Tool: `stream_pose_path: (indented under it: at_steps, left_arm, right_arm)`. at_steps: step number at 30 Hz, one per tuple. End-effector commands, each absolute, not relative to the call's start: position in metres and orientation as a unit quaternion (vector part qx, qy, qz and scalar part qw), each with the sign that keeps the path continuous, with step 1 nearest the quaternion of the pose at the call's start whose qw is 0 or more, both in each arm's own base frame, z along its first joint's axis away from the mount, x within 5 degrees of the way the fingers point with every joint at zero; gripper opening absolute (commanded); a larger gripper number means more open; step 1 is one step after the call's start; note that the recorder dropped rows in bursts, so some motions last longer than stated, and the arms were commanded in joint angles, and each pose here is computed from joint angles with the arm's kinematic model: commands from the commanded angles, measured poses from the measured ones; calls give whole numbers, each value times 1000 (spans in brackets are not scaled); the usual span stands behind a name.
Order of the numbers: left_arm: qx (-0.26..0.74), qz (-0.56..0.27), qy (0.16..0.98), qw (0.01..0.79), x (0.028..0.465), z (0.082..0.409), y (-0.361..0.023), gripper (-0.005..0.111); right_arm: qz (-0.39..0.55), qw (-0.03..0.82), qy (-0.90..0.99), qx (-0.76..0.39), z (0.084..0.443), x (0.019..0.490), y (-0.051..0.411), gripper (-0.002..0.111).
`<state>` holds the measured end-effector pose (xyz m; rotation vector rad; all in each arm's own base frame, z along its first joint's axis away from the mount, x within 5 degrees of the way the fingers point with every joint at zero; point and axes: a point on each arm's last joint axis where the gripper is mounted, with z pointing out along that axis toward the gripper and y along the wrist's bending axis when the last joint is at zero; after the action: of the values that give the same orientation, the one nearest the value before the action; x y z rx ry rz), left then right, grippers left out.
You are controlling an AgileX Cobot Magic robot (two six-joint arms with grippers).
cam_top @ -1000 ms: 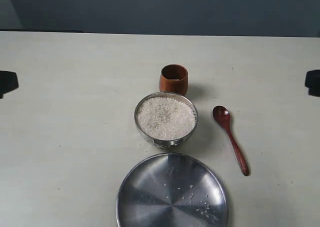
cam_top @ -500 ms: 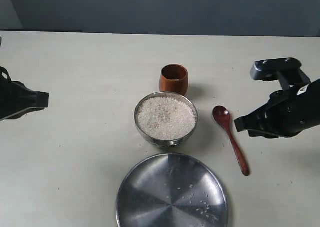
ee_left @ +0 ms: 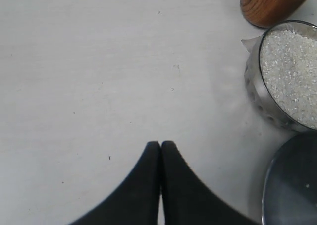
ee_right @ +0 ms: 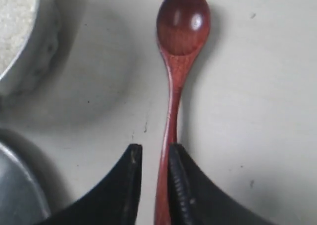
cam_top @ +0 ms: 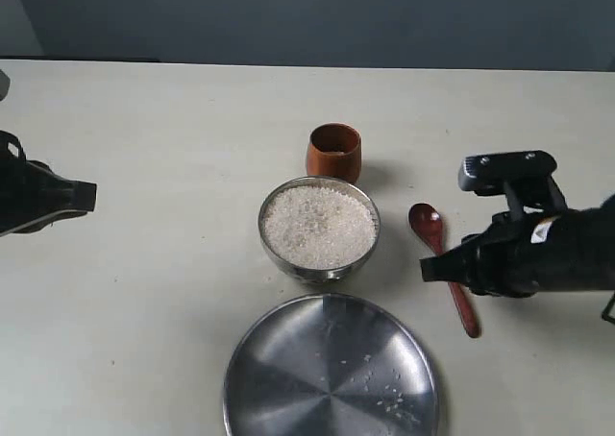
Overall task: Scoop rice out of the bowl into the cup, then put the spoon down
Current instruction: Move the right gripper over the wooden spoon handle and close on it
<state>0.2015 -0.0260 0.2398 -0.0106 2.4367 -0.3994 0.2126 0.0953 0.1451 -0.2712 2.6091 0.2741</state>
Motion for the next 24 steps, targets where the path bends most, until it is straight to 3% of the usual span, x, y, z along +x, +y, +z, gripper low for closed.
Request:
stream_pose_path:
  at_steps: [1,8,14,17,20,24]
  left_arm:
    - [-2,-153,931,331,203,241,-26,1]
    - [-4,-150,930,336,203,242,-26,1]
    - [-3,-150,930,336,203,242,-26,1]
    - [-3,-150,930,336,203,242,-26,1]
    - [-3,-150,930,336,203,242,-26,1]
    - [-3,-150,930,336,203,242,-26,1]
  right_arm:
    - [87,318,941,-75,137,189,78,20]
    - [81,311,944,-77,130,173,71,22]
    - [82,302,947,-78,129,172,71,45]
    - [84,300,946,-86,129,171,74,42]
    - [98,321,934,-121,132,168,89,31]
    - [113,341,928,-99,135,167,96,30]
